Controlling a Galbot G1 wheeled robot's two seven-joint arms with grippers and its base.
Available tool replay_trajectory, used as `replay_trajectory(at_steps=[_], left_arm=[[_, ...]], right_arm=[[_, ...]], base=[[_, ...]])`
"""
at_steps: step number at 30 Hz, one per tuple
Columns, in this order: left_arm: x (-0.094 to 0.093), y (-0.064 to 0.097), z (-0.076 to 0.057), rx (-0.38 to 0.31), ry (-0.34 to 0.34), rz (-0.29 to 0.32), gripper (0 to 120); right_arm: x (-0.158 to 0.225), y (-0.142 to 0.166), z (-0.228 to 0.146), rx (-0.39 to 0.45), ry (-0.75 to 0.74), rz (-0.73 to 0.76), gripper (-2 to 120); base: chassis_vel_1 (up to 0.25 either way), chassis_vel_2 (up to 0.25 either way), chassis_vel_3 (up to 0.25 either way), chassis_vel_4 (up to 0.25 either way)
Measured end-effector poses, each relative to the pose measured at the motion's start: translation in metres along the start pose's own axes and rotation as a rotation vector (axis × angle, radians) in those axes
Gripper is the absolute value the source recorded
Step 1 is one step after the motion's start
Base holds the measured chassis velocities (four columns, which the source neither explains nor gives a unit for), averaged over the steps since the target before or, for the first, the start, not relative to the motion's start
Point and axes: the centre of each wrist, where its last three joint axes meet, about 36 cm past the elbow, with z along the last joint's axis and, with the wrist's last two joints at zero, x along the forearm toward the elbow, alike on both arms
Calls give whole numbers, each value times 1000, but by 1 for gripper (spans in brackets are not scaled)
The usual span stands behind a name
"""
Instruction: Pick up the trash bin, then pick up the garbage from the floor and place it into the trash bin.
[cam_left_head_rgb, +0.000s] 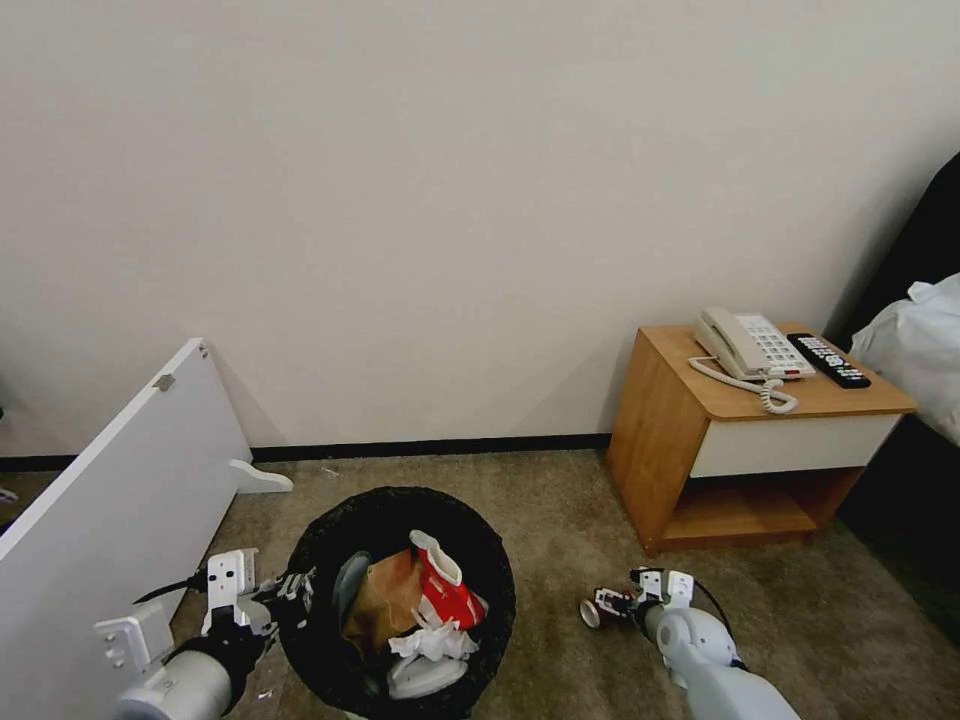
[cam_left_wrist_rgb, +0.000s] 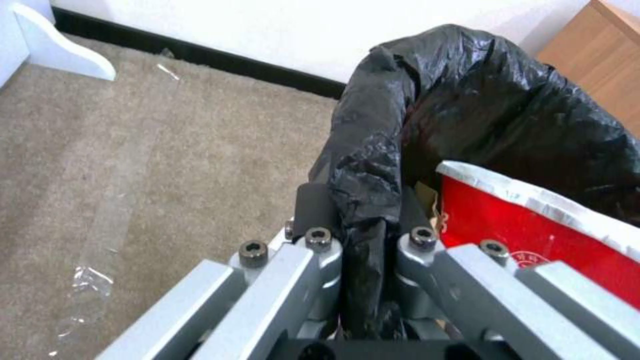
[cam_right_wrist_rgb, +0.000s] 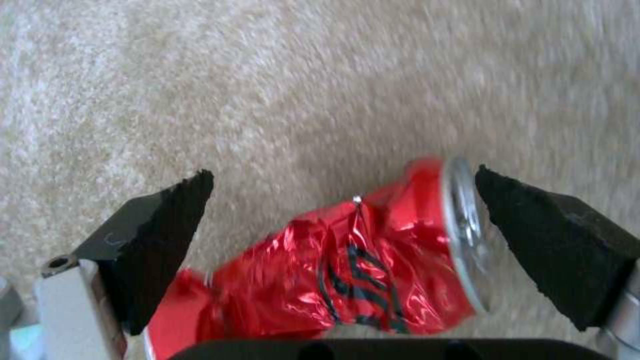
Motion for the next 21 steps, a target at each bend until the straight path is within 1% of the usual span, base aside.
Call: replay_trajectory(at_steps=[1,2,5,12,18,21], left_arm=[[0,0,0,0,0,1,4],[0,0,0,0,0,1,4],[0,0,0,1,1,2,4],[0,0,1,2,2,1,4],[0,0,0,3,0,2,4],[0,-1,0,3,-1,3,4]], right_arm=[[2,-1,2,-50,4,0,100],[2,-1,2,-50,4,0,100],[3,-2,5,-105,9,5,100],[4,-3,9,-105,2,15,100],[5,-4,11,-84,2,31,100],[5,-6,12,-61,-5,45,100]], base=[[0,0,0,0],[0,0,0,0],[0,0,0,0],[0,0,0,0],[0,0,0,0],[0,0,0,0]])
